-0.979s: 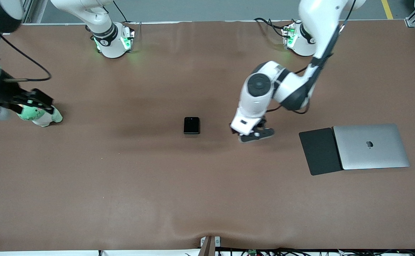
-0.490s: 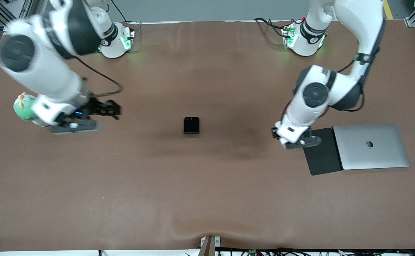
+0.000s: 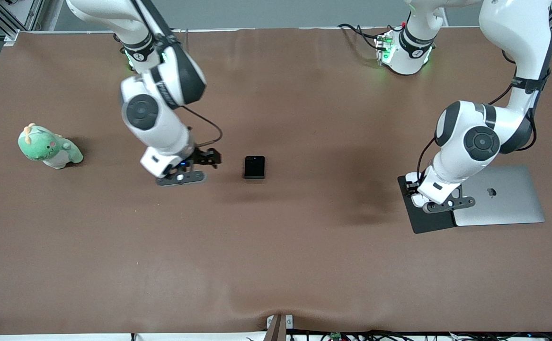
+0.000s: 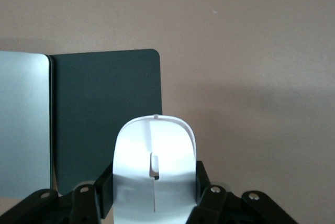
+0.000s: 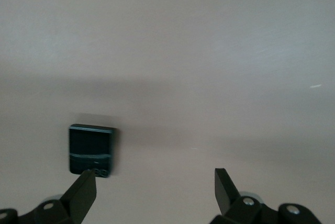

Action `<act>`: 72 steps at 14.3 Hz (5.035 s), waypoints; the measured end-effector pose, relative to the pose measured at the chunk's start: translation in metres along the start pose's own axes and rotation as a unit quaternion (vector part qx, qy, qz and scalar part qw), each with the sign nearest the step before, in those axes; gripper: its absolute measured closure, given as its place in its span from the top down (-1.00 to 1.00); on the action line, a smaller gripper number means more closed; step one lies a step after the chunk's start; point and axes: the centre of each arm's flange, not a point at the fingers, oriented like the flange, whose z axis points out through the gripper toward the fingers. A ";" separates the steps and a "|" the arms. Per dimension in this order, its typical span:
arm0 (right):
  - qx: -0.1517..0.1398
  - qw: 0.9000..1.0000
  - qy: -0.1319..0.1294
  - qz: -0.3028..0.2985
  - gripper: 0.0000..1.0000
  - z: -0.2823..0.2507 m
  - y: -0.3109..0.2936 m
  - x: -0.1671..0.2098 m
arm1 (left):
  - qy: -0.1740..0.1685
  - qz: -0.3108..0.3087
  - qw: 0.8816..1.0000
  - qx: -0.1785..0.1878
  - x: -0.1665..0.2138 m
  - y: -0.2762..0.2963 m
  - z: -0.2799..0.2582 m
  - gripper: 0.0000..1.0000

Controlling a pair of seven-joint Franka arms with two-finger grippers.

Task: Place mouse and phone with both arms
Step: 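Lower the mouse onto the pad while the right gripper grasps the phone, then release the mouse and raise the left gripper while the right gripper carries the phone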

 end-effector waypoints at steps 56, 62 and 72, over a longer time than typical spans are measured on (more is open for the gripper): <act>-0.065 0.991 -0.097 0.072 0.59 -0.073 0.328 0.045 | 0.025 0.116 0.992 -0.051 -0.042 0.001 -0.326 1.00; -0.052 0.991 -0.109 0.063 0.59 -0.027 0.388 0.017 | 0.009 0.117 0.992 -0.048 -0.048 0.001 -0.324 1.00; -0.044 0.995 -0.083 0.031 0.59 0.074 0.426 -0.058 | 0.009 0.127 0.991 -0.048 -0.058 0.011 -0.327 1.00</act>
